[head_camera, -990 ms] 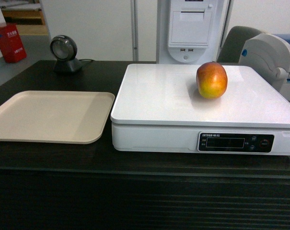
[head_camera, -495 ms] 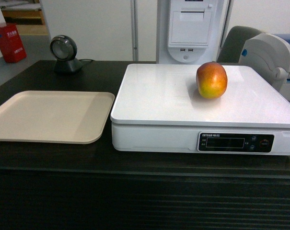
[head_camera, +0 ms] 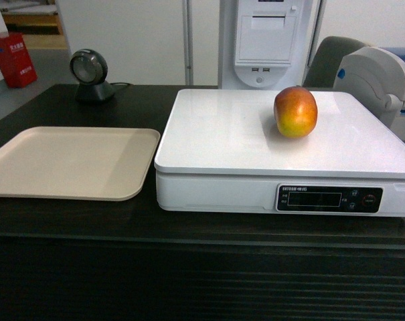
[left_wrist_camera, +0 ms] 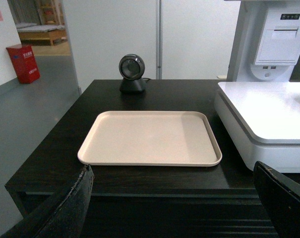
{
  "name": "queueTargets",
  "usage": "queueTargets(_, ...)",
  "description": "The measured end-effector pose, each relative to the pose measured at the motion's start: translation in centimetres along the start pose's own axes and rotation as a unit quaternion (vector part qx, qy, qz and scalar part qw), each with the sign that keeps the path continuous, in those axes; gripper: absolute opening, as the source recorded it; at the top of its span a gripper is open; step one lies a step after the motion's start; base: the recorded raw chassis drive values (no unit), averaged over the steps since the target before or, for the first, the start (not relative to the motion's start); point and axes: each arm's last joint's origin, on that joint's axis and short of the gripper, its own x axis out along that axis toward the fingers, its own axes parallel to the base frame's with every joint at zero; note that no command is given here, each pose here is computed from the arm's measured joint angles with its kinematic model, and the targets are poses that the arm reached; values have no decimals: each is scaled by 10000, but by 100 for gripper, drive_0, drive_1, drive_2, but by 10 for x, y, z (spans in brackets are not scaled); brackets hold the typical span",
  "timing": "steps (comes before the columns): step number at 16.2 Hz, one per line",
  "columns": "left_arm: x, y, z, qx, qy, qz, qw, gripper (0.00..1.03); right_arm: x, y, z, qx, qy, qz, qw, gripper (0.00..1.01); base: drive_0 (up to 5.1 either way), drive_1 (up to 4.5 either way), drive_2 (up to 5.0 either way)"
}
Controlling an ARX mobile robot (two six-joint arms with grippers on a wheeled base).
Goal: Place dark red mango on scale at checkout
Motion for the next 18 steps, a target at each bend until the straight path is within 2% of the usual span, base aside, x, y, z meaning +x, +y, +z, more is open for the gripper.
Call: queueTargets(18,0,0,0,0,-8,2,10000,98,0,0,0,0,-10,0,10000,98,0,0,0)
